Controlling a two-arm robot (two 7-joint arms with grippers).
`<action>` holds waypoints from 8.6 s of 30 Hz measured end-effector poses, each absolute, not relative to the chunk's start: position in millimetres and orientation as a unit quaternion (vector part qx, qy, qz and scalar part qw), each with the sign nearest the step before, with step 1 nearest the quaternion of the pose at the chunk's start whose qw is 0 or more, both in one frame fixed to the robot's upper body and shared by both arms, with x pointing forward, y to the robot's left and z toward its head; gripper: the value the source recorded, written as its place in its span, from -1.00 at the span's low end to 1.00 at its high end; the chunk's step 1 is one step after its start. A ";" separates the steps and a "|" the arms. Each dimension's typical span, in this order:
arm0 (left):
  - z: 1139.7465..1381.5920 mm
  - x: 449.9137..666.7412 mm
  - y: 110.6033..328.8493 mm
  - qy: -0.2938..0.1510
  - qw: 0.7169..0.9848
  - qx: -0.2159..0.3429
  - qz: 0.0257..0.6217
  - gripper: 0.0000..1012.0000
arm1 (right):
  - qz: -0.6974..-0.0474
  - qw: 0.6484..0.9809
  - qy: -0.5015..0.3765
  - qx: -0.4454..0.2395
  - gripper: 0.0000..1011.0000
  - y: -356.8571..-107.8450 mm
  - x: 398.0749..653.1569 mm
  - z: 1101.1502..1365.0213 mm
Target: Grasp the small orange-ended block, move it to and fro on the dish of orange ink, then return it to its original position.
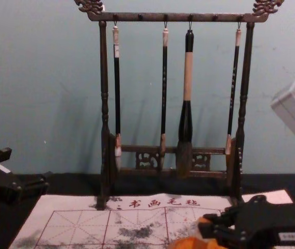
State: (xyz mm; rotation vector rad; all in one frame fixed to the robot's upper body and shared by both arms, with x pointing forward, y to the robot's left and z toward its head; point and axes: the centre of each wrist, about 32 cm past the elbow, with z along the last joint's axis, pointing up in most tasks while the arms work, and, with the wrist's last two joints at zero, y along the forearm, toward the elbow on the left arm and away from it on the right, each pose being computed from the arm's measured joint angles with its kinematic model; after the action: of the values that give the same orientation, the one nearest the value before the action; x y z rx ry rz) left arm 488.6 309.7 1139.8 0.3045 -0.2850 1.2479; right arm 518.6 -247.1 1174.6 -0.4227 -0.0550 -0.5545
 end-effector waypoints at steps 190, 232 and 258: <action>1139.8 488.6 309.7 -0.132 0.791 0.141 0.580 0.98 | -0.268 0.936 -0.011 -0.229 -0.85 -246.5 528.4 1192.1; 1139.8 488.6 309.7 -0.132 0.791 0.141 0.580 0.98 | -0.312 0.931 -0.004 -0.190 -0.85 -276.2 506.9 1212.2; 1139.7 488.6 309.7 -0.132 0.791 0.142 0.580 0.98 | -0.354 0.915 0.007 -0.194 -0.85 -301.5 468.5 1214.2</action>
State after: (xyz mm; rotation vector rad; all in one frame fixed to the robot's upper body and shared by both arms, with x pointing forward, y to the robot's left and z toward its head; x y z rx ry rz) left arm 488.6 309.7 1139.7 0.3046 -0.2850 1.2480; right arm 468.5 -301.5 1214.2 -0.3994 0.0140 -0.7278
